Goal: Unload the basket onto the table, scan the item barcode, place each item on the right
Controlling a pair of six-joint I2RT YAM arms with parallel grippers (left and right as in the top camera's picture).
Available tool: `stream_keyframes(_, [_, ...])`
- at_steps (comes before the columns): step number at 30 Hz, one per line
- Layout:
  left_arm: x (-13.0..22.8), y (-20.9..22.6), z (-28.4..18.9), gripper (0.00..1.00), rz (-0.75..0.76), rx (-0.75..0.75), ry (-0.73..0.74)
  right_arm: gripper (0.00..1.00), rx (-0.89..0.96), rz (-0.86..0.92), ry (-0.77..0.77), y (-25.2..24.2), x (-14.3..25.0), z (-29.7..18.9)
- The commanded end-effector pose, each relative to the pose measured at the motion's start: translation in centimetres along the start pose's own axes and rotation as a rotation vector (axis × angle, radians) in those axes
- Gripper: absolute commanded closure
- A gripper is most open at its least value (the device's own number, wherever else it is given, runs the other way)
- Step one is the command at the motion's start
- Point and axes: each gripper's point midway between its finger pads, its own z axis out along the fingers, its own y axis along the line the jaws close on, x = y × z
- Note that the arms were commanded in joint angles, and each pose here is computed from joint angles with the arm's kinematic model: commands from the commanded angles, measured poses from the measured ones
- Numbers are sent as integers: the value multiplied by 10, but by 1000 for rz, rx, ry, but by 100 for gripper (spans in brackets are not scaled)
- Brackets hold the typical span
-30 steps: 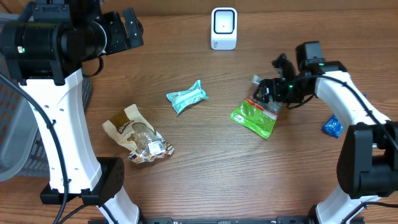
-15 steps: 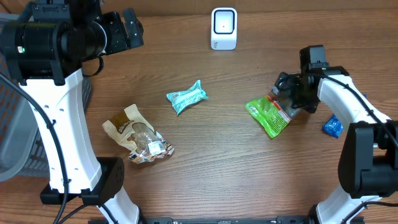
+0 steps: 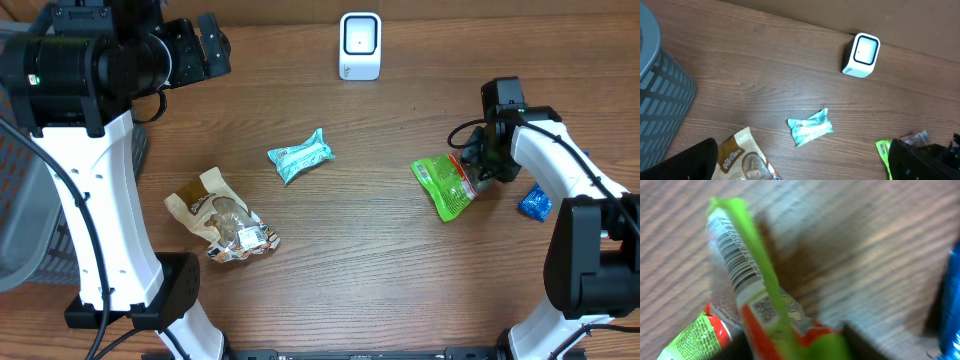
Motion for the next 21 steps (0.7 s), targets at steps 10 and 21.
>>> stream_keyframes(10, [0,0,0,0,20,-2,-1,47,-338,-589,-53,123,46,-22])
stream_keyframes(21, [0,0,0,0,20,-2,-1,0,398,-362,-351,20,-8,-42])
